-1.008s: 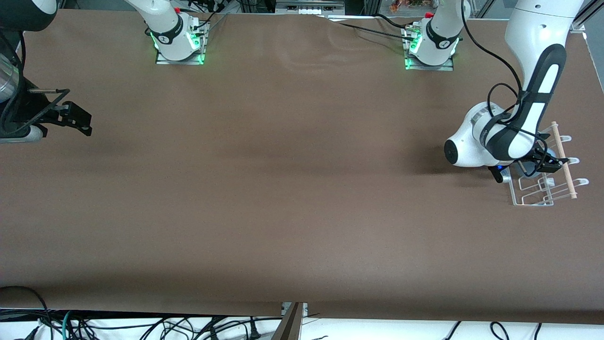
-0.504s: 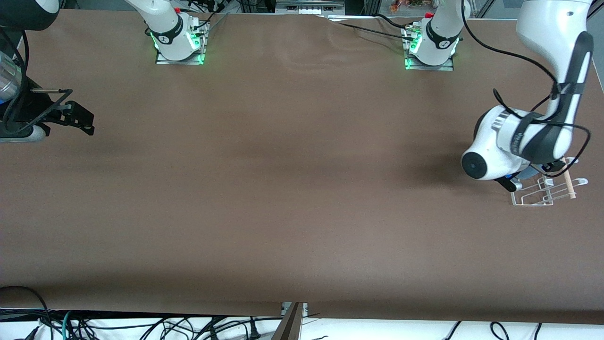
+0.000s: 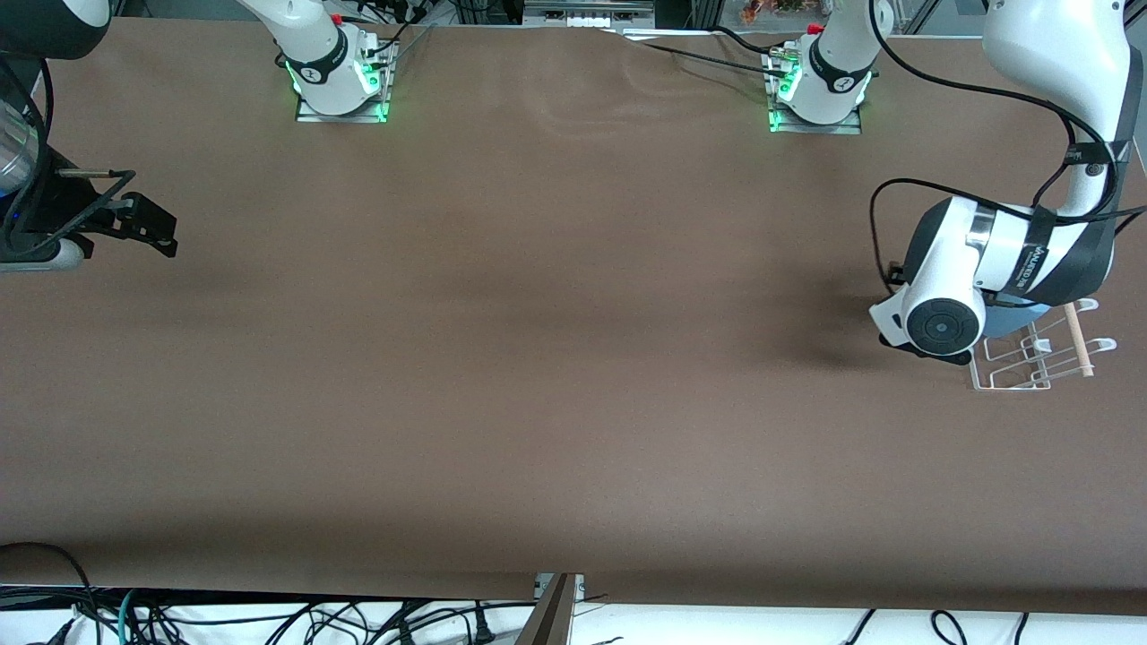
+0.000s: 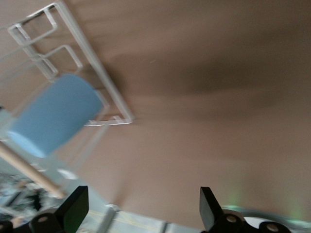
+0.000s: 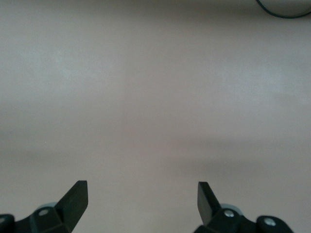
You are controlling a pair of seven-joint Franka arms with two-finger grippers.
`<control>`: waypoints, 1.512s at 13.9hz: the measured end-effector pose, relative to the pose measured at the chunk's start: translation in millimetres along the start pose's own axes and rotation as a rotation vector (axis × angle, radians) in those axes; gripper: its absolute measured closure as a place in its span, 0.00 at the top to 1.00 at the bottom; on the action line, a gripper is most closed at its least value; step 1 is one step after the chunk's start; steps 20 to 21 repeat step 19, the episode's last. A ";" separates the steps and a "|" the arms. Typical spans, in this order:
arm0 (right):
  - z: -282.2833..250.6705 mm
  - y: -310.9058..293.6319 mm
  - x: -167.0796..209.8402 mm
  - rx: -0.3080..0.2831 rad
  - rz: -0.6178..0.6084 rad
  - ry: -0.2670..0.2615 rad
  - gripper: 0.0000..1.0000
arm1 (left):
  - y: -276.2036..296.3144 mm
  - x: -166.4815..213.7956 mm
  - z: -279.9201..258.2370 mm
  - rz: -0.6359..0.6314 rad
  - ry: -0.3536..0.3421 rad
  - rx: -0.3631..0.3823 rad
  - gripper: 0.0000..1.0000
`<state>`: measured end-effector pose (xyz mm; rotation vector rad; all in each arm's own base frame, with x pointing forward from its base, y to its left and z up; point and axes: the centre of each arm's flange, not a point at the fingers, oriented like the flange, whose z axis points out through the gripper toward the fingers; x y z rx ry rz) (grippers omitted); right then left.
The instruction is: Transfer cup to left arm and place on rack
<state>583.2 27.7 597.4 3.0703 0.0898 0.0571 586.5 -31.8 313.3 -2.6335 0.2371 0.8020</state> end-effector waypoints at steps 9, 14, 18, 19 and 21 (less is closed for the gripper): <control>-0.6 -2.3 0.5 0.000 -0.004 0.002 1.00 | -76.8 -81.9 -205.3 -0.181 0.468 -0.470 1.00; -1.3 -3.4 0.8 0.001 -0.002 0.004 1.00 | -59.4 -150.2 -206.2 -0.217 0.634 -0.449 1.00; -3.6 -4.8 1.1 0.001 -0.002 0.009 1.00 | -52.6 -135.6 -167.2 -0.232 0.600 -0.446 1.00; -3.7 -4.8 1.1 0.001 -0.001 0.010 1.00 | -53.7 -135.9 -167.0 -0.234 0.601 -0.446 1.00; -3.7 -4.8 1.1 0.001 -0.001 0.010 1.00 | -53.7 -135.9 -167.0 -0.234 0.601 -0.446 1.00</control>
